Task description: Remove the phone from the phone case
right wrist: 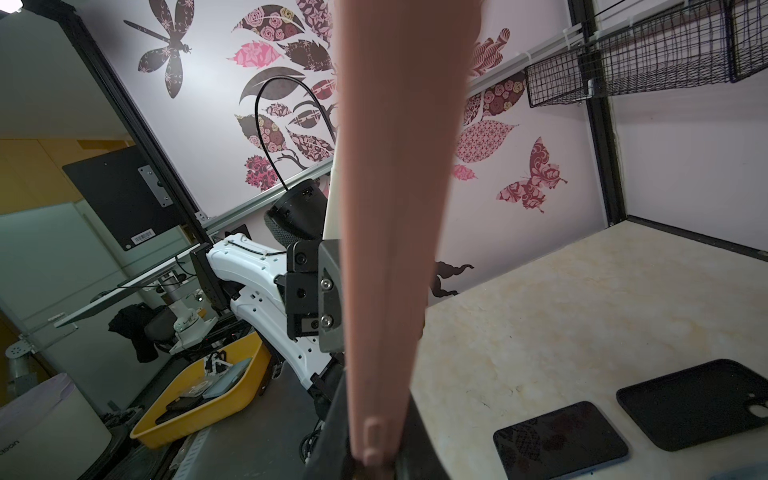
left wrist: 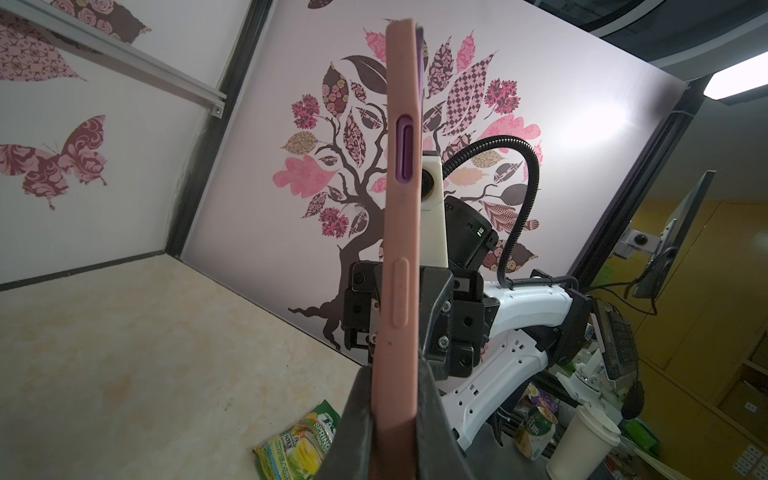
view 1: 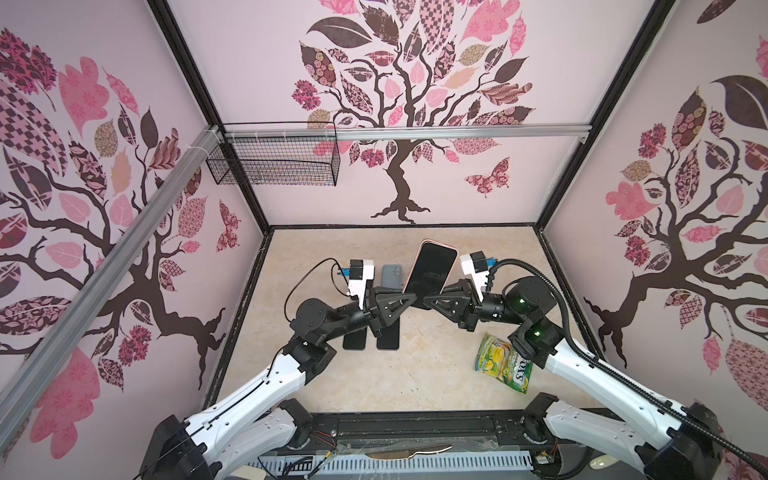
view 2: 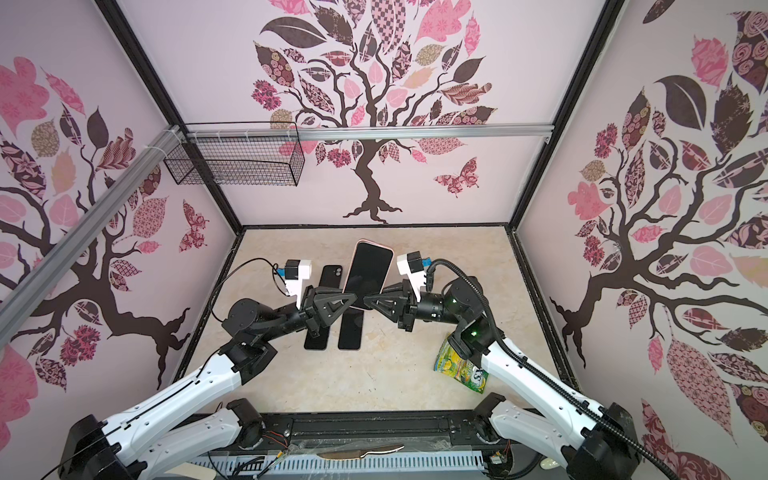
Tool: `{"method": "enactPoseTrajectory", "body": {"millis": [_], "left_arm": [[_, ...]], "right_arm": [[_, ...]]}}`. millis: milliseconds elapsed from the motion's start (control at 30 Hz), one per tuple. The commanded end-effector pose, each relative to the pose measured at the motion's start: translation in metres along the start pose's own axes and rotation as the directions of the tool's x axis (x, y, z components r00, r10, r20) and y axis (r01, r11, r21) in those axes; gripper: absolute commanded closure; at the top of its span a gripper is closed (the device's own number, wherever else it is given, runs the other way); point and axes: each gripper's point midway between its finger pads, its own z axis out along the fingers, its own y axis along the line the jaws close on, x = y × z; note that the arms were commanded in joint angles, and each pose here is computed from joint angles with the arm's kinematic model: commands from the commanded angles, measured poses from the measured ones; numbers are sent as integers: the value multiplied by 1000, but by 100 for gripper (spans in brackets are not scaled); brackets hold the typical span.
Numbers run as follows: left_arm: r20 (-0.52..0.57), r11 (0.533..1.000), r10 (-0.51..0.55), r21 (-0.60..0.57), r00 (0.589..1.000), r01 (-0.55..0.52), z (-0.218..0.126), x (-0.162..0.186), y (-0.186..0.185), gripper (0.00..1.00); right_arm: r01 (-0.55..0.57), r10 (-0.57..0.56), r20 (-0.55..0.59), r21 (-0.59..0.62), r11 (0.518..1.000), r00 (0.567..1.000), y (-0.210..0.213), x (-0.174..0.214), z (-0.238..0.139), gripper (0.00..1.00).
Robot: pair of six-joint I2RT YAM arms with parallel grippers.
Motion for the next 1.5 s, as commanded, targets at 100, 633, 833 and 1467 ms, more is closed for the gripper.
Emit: {"method": "enactPoseTrajectory", "body": {"millis": [100,633,833,1467], "left_arm": [[-15,1000,-6,-25,1000,6,8,-6,4,100],[-79,966,155,-195,985,-167,-3,-20,14,70],[-115,907,244,-324,963,-269,-16,-38,22,35],[-164,773,566,-234,808,-590,-20,-63,-9,32]], "right_arm": [[91,-96,-65,-83,992,993,24,4,0,88],[153,-151,-33,62,986,988,17,-11,-10,100],[199,-194,-45,165,966,980,6,-10,-20,100],[421,-374,-194,404,812,907,-27,-19,-43,100]]}}
